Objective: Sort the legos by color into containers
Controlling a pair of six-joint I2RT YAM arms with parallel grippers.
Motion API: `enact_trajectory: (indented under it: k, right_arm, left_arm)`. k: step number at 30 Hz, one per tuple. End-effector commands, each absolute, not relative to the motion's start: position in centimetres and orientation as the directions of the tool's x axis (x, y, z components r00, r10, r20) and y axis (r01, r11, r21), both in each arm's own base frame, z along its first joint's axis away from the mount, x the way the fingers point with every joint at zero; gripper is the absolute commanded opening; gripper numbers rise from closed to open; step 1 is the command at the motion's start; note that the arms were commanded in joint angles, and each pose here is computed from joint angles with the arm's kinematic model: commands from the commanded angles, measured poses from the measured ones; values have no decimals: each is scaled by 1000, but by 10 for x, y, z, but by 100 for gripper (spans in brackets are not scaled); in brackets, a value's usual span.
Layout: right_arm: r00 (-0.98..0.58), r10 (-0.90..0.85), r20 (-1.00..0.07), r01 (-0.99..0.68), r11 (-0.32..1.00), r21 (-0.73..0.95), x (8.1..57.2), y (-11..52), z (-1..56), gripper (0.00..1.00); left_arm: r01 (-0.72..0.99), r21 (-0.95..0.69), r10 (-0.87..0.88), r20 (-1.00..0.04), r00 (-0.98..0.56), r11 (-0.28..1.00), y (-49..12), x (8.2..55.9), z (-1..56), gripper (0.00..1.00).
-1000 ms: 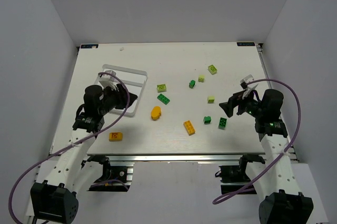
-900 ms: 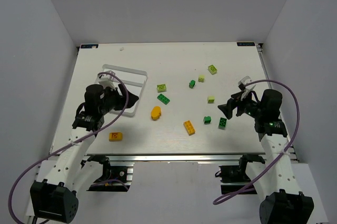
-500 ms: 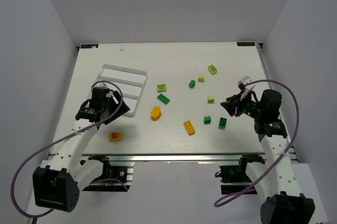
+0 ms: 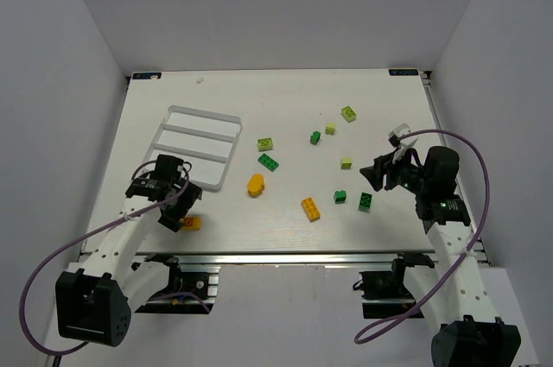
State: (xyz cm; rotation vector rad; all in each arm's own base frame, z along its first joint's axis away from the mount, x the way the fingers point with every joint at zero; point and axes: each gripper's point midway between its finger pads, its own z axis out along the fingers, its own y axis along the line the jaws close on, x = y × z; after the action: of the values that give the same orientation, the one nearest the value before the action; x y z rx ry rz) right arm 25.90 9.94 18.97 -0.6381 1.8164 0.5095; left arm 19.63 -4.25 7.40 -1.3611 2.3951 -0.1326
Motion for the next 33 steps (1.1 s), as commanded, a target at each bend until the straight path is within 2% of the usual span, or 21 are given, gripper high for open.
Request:
enact_trajectory:
  k: [1, 14, 19, 21, 22, 25, 26, 28, 29, 31, 33]
  right_arm:
    - [-202, -180, -963, -626, 779, -14, 265, 97, 213, 60]
    - [-172, -197, -965, -632, 773, -45, 264, 105, 219, 61]
    - [-161, -199, -967, -627, 777, -55, 264, 105, 221, 61]
    - [-163, -199, -966, -625, 779, -55, 264, 104, 220, 61]
    - [-165, -198, -966, -624, 780, -54, 264, 104, 219, 61]
    - [-162, -199, -967, -624, 780, -56, 264, 104, 220, 61]
    - [-163, -200, -966, -625, 779, -55, 264, 104, 220, 61]
    - [-164, -199, -966, -622, 781, -56, 264, 103, 220, 61]
    - [-162, -200, -966, -622, 781, -58, 265, 103, 220, 61]
    - [-162, -201, -966, -624, 779, -57, 264, 104, 219, 61]
    - [-167, -201, -965, -624, 779, -54, 264, 104, 218, 60]
  left_arm:
    - [-885, -239, -908, -235, -347, 400, -40, 186, 62, 90]
    - [-921, -128, -908, -262, -327, 369, -26, 165, 26, 88]
    - [-925, -93, -906, -260, -335, 369, -27, 173, 10, 81]
    - [-923, -106, -906, -262, -332, 369, -28, 180, 11, 75]
    - [-924, -103, -907, -258, -332, 368, -29, 181, 11, 68]
    - [-922, -109, -906, -260, -333, 370, -29, 184, 16, 54]
    - [-921, -119, -906, -265, -331, 371, -29, 185, 19, 44]
    - [-917, -131, -904, -265, -335, 378, -29, 185, 25, 32]
    - [-904, -155, -897, -275, -347, 398, -29, 187, 33, 22]
    - [-873, -210, -877, -307, -370, 441, -30, 195, 58, 10]
    - [-855, -241, -869, -318, -378, 460, -31, 196, 78, 5]
